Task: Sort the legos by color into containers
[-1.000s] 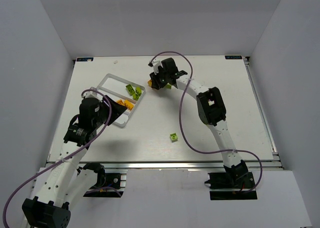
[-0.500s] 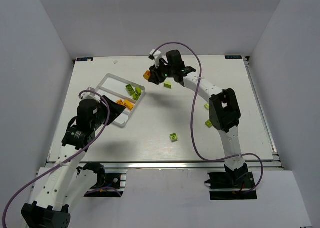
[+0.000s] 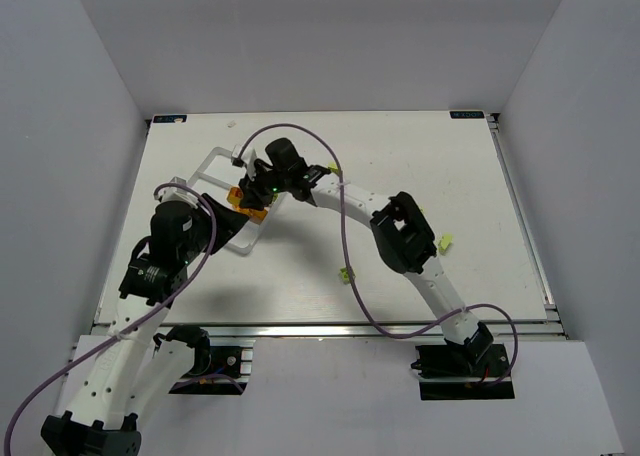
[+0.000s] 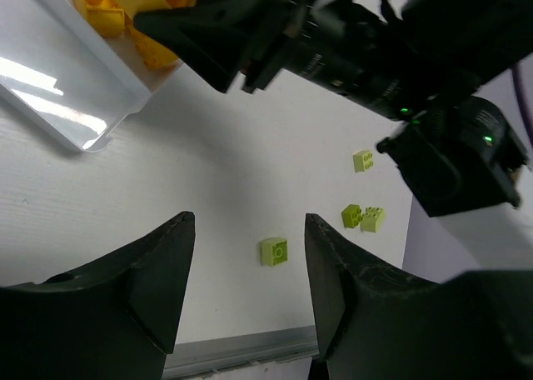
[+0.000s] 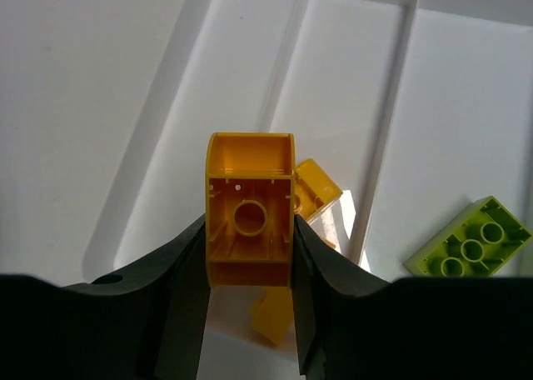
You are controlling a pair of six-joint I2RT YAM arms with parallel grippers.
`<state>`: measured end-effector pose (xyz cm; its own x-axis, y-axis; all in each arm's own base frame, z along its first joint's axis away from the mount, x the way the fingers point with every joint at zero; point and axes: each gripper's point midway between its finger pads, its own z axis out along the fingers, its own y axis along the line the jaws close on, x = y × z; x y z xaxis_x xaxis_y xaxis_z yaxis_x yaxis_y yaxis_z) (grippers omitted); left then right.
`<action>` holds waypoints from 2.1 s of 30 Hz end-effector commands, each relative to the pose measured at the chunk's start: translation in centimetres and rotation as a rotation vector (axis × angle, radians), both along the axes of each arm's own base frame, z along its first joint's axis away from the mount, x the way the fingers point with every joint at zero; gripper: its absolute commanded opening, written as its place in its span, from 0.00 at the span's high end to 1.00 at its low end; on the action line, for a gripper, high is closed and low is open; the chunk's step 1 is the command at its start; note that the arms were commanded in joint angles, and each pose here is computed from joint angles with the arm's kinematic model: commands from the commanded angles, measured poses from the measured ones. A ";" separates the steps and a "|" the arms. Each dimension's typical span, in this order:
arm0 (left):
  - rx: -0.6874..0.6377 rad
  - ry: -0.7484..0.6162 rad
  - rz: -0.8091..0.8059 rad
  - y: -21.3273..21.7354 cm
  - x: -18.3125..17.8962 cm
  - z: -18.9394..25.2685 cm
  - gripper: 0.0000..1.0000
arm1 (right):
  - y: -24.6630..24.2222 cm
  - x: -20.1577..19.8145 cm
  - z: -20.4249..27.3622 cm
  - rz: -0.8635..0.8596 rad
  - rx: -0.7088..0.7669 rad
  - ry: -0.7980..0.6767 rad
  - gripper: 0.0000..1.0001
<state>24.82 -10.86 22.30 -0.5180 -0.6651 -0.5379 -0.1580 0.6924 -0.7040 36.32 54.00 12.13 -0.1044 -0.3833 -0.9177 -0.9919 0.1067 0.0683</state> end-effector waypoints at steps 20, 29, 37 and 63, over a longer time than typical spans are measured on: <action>0.055 0.002 -0.021 0.8 -1.7 2.1 0.34 | 5.1 3.8 0.1 -0.160 0.109 -0.196 0.37; 0.037 -0.073 -0.064 -0.1 -0.9 4.0 0.35 | 2.5 5.6 6.8 -0.251 0.176 -0.177 0.39; -0.061 -0.119 -0.307 -5.5 2.7 3.7 0.78 | -10.7 8.5 12.5 -0.415 0.137 0.031 0.94; 0.066 0.271 -0.591 -18.3 8.7 -6.4 0.33 | -42.6 -4.3 1.9 -0.397 -0.452 0.388 0.38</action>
<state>33.02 -29.77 12.75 -0.9435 -0.1826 -0.2766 0.0408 0.7642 -0.6436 35.44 11.63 13.41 -0.6916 -0.4657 -0.5521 -0.6906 0.6503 0.3165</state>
